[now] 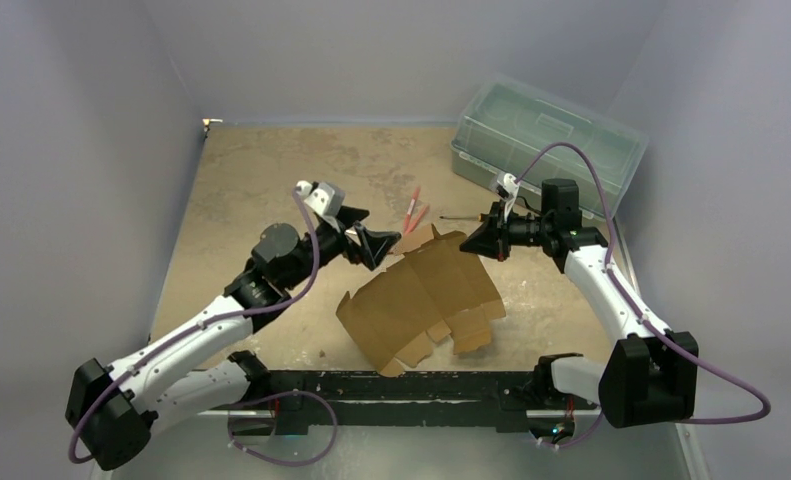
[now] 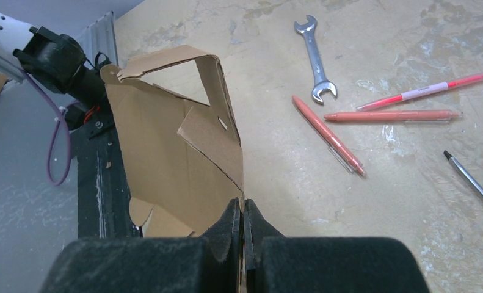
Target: Fold the paper box
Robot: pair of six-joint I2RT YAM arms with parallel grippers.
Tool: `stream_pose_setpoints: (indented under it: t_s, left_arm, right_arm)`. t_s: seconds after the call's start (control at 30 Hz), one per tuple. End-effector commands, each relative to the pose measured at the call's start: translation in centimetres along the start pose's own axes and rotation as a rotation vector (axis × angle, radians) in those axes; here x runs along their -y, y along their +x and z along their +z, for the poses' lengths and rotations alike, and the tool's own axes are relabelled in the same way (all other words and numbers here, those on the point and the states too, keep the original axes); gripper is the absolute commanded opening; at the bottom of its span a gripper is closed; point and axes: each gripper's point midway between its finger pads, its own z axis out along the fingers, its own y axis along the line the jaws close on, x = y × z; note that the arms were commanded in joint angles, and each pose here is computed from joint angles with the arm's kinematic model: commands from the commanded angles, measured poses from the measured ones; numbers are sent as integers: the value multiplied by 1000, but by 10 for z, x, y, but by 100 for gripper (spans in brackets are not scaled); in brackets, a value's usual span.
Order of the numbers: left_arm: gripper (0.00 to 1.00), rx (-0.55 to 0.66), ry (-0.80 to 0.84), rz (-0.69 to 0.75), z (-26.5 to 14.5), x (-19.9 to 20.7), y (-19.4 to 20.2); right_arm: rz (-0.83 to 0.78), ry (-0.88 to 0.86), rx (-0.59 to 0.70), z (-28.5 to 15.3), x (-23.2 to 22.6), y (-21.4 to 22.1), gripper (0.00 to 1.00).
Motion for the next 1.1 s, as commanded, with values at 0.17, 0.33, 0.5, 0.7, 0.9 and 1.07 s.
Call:
stream_pose_setpoints:
  t_s: [0.17,0.33,0.5,0.7,0.9,1.07]
  left_arm:
    - [93,-86,211,8,32,15,-1]
    - [92,-121,265,24,46,18,6]
    - [85,-138,271,38,54,14,11]
    - [77,-149,270,32,58,7,16]
    - [69,-170,301,5,62,7,24]
    - [67,-173,327,-1,60,11,25]
  right_arm:
    - [-34,-22,25,0,-6,-12,0]
    - [-31,-24,24,0,-6,-12,0]
    - [-31,-26,23,0,-6,-12,0]
    - [-31,-24,23,0,-6,-12,0]
    - [-33,-23,23,0,-7,-12,0]
    - [-31,-24,22,0,-6,-12,0]
